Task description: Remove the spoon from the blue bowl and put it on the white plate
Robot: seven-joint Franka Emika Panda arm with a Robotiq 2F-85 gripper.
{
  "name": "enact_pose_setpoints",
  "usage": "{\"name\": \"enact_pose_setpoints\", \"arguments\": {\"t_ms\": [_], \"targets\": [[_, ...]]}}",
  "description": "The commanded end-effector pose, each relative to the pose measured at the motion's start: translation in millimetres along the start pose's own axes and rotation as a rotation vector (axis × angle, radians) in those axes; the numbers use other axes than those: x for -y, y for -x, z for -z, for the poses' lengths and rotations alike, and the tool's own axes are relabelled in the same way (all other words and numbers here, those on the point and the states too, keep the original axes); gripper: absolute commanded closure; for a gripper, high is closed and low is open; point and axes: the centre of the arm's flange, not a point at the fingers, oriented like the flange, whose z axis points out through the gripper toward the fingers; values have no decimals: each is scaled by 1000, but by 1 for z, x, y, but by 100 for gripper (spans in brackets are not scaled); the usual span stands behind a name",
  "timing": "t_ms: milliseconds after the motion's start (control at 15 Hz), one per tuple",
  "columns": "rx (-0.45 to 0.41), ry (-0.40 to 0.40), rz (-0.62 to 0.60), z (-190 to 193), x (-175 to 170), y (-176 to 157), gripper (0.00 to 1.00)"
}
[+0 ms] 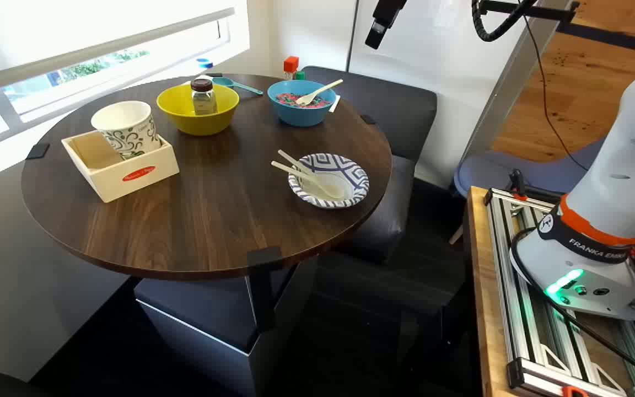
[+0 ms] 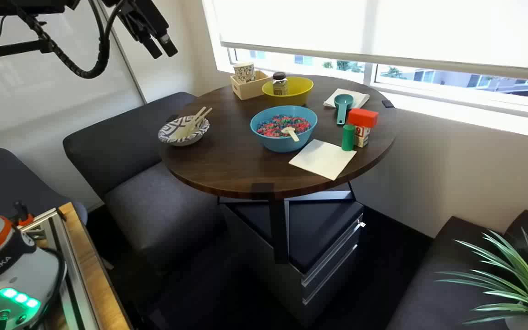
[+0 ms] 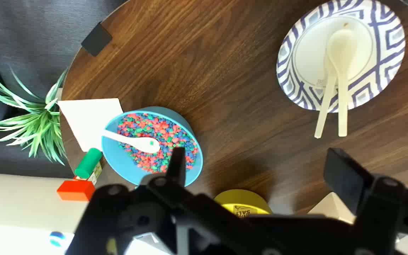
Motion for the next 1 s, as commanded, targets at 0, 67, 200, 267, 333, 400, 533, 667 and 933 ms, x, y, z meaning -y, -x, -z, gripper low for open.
{"name": "enact_pose_setpoints", "arguments": {"t_ms": [0, 67, 200, 267, 333, 400, 533, 667, 933], "targets": [[0, 0, 0, 0, 0, 0, 0], [0, 0, 0, 0, 0, 0, 0], [0, 0, 0, 0, 0, 0, 0], [7, -24, -5, 1, -6, -3, 0], [23, -88, -22, 0, -22, -8, 0], [21, -138, -38, -2, -37, -10, 0], [6, -245, -97, -12, -84, -13, 0], [1, -339, -159, -32, -130, -10, 0], [24, -517, -318, -98, -189, 2, 0]]}}
